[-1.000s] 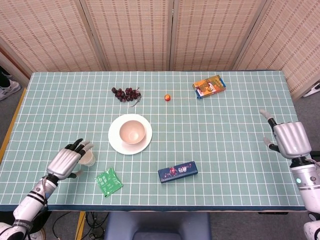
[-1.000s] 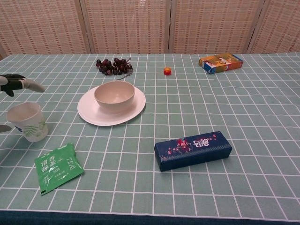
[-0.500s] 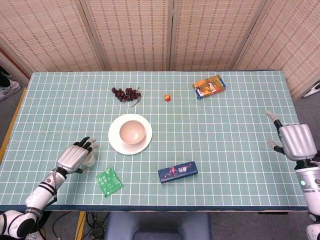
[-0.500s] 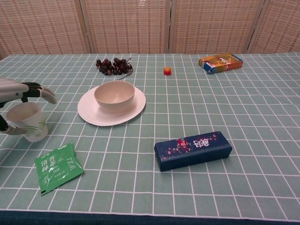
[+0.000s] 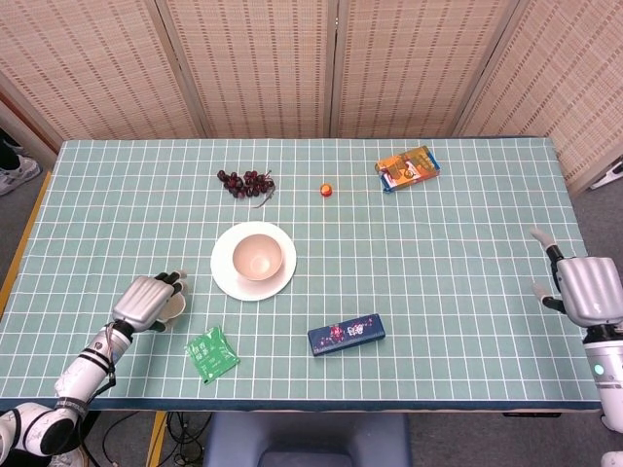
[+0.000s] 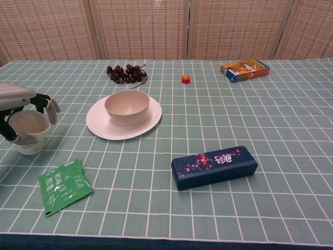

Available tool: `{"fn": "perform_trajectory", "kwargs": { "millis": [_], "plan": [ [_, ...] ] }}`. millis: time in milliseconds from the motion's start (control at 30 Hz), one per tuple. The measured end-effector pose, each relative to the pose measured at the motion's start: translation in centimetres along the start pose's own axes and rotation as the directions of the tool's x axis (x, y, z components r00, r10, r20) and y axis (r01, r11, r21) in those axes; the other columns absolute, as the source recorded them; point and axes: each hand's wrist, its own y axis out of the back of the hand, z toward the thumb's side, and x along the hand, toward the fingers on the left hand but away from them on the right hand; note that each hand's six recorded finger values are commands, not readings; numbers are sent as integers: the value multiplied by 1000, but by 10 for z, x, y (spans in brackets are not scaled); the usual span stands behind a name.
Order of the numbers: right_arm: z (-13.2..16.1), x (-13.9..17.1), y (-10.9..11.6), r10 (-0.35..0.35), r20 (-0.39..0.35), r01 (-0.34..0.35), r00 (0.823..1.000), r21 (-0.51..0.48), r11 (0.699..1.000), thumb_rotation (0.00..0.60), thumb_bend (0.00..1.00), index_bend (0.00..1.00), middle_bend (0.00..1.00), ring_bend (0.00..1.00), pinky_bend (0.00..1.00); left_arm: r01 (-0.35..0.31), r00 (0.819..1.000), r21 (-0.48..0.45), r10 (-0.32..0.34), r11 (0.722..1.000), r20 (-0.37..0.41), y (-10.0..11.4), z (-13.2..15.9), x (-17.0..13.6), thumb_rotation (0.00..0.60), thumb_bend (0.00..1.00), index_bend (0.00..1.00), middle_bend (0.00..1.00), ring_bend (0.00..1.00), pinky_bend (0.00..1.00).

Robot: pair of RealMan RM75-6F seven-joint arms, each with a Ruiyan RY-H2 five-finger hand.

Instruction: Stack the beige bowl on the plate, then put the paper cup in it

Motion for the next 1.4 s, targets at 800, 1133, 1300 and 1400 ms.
{"fn": "perform_trajectory", "kwargs": {
  "millis": [800, 1133, 1300, 1400],
  "plan": [
    [-10, 19, -13, 54, 40, -54, 998, -7, 999, 600, 211, 152, 509, 476, 660, -127, 983, -291, 159, 948, 88, 101, 31, 25, 600, 252, 346, 238, 312, 610],
    [-13, 21, -8, 41, 51, -41, 998, -1, 999, 600, 211, 152, 499, 466, 657, -112, 971, -405, 186, 907, 148, 122, 70, 61, 600, 251, 340, 237, 311, 614],
    [-15, 22, -6, 38, 59, -38, 998, 0, 999, 600, 212, 152, 498, 466, 657, -100, 971, -414, 180, 905, 158, 122, 88, 80, 600, 251, 338, 238, 311, 617],
    [-15, 23, -6, 40, 62, -40, 997, 0, 999, 600, 211, 152, 498, 466, 657, -91, 972, -421, 172, 903, 158, 121, 97, 90, 600, 251, 337, 238, 311, 618]
  ]
}}
